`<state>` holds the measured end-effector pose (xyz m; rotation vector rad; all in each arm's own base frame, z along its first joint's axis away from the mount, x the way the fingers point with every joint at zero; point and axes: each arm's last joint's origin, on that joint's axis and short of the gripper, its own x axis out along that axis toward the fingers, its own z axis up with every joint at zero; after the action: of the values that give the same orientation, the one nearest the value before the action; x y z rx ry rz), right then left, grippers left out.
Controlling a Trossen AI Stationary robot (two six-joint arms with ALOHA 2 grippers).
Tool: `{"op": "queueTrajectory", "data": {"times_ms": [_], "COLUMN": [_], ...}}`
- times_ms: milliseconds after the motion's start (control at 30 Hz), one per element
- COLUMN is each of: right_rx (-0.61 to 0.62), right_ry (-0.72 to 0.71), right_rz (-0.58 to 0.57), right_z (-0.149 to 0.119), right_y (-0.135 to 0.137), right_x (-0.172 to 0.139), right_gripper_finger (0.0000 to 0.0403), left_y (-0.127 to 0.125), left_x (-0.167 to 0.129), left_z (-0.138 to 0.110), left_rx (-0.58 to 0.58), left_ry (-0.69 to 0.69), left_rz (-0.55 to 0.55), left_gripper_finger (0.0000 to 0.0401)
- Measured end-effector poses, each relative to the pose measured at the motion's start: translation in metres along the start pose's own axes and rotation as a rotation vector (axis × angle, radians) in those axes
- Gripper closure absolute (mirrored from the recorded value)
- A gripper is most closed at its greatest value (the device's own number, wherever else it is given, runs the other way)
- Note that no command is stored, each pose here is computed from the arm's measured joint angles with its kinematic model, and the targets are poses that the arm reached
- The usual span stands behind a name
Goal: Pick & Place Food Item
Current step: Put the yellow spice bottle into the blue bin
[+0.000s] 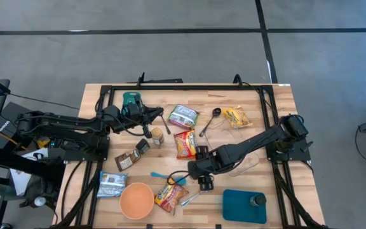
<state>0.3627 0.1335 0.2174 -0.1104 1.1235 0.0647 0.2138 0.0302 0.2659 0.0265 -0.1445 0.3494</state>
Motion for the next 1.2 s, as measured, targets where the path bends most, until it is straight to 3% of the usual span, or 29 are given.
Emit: {"op": "queueTrajectory", "data": {"times_ms": [100,1200], "right_rx": [-0.007,-0.016], "right_ry": [0.047,0.044], "right_rz": [-0.011,-0.007], "right_z": [-0.006,-0.003], "right_y": [0.0,0.0], "right_x": [0.006,0.024], "right_gripper_finger": [0.0117,0.0117], "left_y": [0.0,0.0], "left_x": [0.0,0.0], "left_z": [0.0,0.001], "left_rx": [0.0,-0.002], "left_ry": [0.0,-0.006], "left_rz": [0.0,0.001], "left_gripper_finger": [0.0401,0.0401]}}
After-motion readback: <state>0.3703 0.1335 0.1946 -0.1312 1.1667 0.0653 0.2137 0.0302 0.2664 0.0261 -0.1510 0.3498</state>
